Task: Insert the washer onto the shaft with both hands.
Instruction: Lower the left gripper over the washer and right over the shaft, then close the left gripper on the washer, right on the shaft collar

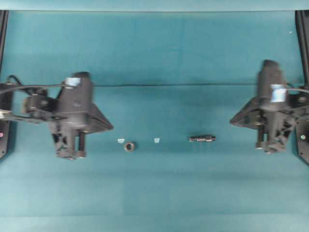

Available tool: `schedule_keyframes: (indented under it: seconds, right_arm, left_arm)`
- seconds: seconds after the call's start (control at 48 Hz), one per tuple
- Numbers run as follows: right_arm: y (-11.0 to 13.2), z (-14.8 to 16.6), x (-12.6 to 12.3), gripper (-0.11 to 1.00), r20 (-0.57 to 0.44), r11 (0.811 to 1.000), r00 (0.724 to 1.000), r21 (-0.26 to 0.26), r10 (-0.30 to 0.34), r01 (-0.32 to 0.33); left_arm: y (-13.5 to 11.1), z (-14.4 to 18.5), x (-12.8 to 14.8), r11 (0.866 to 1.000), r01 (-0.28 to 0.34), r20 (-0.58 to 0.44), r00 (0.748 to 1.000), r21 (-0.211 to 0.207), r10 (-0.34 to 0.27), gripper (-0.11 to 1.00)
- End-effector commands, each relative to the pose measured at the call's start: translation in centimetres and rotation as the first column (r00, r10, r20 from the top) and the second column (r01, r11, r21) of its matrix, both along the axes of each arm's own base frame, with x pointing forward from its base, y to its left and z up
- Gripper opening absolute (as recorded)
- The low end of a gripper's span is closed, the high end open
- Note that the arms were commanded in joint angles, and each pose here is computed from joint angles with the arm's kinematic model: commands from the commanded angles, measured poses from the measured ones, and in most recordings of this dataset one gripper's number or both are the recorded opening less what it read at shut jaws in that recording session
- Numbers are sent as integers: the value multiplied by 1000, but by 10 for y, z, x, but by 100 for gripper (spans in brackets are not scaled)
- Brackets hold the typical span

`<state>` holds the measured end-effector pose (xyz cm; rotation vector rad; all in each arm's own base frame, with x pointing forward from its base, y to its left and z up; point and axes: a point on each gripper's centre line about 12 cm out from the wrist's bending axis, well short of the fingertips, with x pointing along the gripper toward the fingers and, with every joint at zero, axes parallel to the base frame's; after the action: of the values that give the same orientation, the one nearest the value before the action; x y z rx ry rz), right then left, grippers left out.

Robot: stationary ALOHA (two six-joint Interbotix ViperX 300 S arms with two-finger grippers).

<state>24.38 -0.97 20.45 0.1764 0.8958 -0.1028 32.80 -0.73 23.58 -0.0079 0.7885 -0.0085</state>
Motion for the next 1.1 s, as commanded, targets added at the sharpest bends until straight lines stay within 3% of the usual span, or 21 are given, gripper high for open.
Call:
schedule_keyframes:
  seconds: [0.0,0.291,0.895,1.02,1.082]
  right_arm:
    - [-2,4,14,-9,-22,1000,1000,-14,8,-8]
    - [-3,-11,37,-9,-128,1000,992,-21,17,-20]
    - [-2,-38,52,-8,-215,999,976,-24,32,-38]
    - [0,-37,57,-5,-201,997,978,-40,63,-73]
    - [0,-38,57,-2,-201,993,975,-56,92,-105]
  left_arm:
    - [-5,7,10,1000,14,14,1000,1,-14,2]
    - [-16,-20,31,999,42,-96,994,3,-41,2]
    - [-15,-46,45,999,40,-171,985,7,-38,2]
    - [-12,-48,43,1000,25,-177,984,2,-24,3]
    - [-12,-48,44,1000,25,-177,984,2,-24,10]
